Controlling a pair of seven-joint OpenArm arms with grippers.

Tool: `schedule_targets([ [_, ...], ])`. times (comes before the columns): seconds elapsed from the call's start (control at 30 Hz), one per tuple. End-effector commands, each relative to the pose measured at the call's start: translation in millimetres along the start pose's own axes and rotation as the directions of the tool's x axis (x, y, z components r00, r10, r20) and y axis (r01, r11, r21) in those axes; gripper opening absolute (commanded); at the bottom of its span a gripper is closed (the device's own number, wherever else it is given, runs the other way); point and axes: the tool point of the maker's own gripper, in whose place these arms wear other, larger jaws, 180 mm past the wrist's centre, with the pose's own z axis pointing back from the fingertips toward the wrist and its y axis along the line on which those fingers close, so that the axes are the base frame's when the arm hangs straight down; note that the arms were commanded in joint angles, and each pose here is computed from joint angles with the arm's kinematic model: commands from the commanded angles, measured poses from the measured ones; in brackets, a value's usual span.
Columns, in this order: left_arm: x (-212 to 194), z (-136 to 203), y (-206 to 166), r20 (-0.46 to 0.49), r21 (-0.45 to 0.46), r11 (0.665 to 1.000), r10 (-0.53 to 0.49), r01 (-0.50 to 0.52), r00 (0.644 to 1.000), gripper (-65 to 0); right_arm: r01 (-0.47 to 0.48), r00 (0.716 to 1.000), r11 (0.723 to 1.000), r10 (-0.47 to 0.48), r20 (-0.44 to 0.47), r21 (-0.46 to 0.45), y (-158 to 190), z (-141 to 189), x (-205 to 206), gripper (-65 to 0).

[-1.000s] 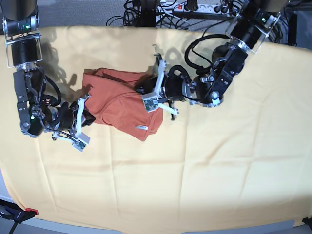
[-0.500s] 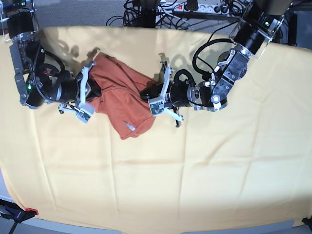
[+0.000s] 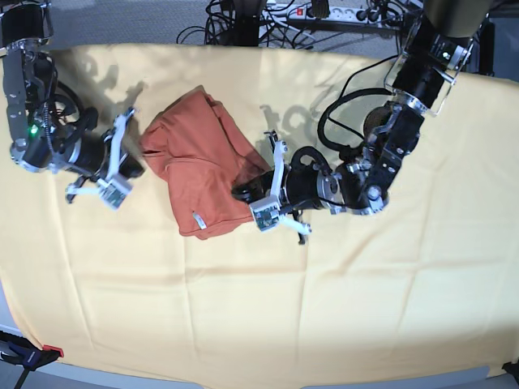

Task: Fold the T-shirt properly
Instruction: 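Grasp the bundle edges with both grippers and fold it over, then move the left gripper to the bundle's side edge and open it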

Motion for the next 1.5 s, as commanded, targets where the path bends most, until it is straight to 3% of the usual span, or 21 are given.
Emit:
schedule_targets([
  [0.0, 26.4, 14.1, 10.1, 0.069, 0.017, 1.000, -0.015, 0.014, 0.997, -65.0, 0.002, 1.000, 0.998, 0.000, 0.031, -0.063, -17.9, 9.4, 9.4, -65.0],
  [0.07, 43.0, 34.2, 15.6, 0.136, 0.008, 0.999, 0.038, -0.040, 0.990, -65.0, 0.047, 0.999, 0.989, -0.045, 0.015, -0.137, -35.1, 13.3, 2.8, -65.0],
  [0.13, 53.4, 56.7, 23.3, 0.216, -0.002, 0.994, 0.104, -0.107, 0.971, -65.0, 0.077, 0.997, 0.985, -0.078, -0.006, -0.153, -39.2, 11.4, -6.8, -65.0],
  [0.23, 56.0, 87.0, 34.2, 0.328, -0.003, 0.978, 0.199, -0.209, 0.924, -65.0, 0.119, 0.992, 0.988, -0.122, -0.018, -0.099, -29.5, 3.2, -20.2, -65.0],
  [0.3, 46.9, 100.6, 39.0, 0.354, 0.013, 0.966, 0.239, -0.260, 0.904, -65.0, 0.117, 0.993, 0.993, -0.117, -0.010, -0.036, -17.6, -2.6, -21.5, -65.0],
  [0.47, 4.4, 113.5, 34.5, 0.260, 0.042, 0.942, 0.310, -0.332, 0.914, -65.0, 0.090, 0.992, 0.989, -0.099, 0.073, 0.121, 20.6, -14.1, -5.3, -65.0],
  [0.77, -25.7, 124.5, 25.7, 0.185, 0.052, 0.929, 0.352, -0.367, 0.917, -65.0, 0.144, 0.987, 0.973, -0.154, 0.042, 0.182, 48.8, -26.1, -10.1, -65.0],
  [0.87, -27.8, 126.4, 26.1, 0.177, 0.057, 0.929, 0.351, -0.366, 0.920, -65.0, 0.194, 0.979, 0.938, -0.203, 0.001, 0.287, 70.0, -22.0, -14.1, -65.0],
  [1.03, -27.1, 126.9, 26.4, 0.180, 0.056, 0.929, 0.350, -0.365, 0.919, -65.0, 0.279, 0.943, 0.834, -0.332, 0.028, 0.476, 110.7, -9.3, -5.0, -65.0],
  [1.1, -27.0, 126.8, 26.3, 0.180, 0.056, 0.929, 0.350, -0.365, 0.919, -65.0, 0.290, 0.936, 0.820, -0.350, 0.032, 0.493, 116.5, -9.3, -3.7, -65.0],
  [1.3, -26.6, 126.8, 26.3, 0.183, 0.055, 0.929, 0.350, -0.365, 0.919, -65.0, 0.275, 0.946, 0.851, -0.322, 0.031, 0.448, 105.9, -12.8, -4.6, -65.0],
  [1.47, -10.4, 129.3, 20.4, 0.253, -0.016, 0.920, 0.382, -0.391, 0.889, -65.0, 0.252, 0.945, 0.888, -0.312, 0.101, 0.383, 77.4, -4.0, 10.4, -65.0],
])
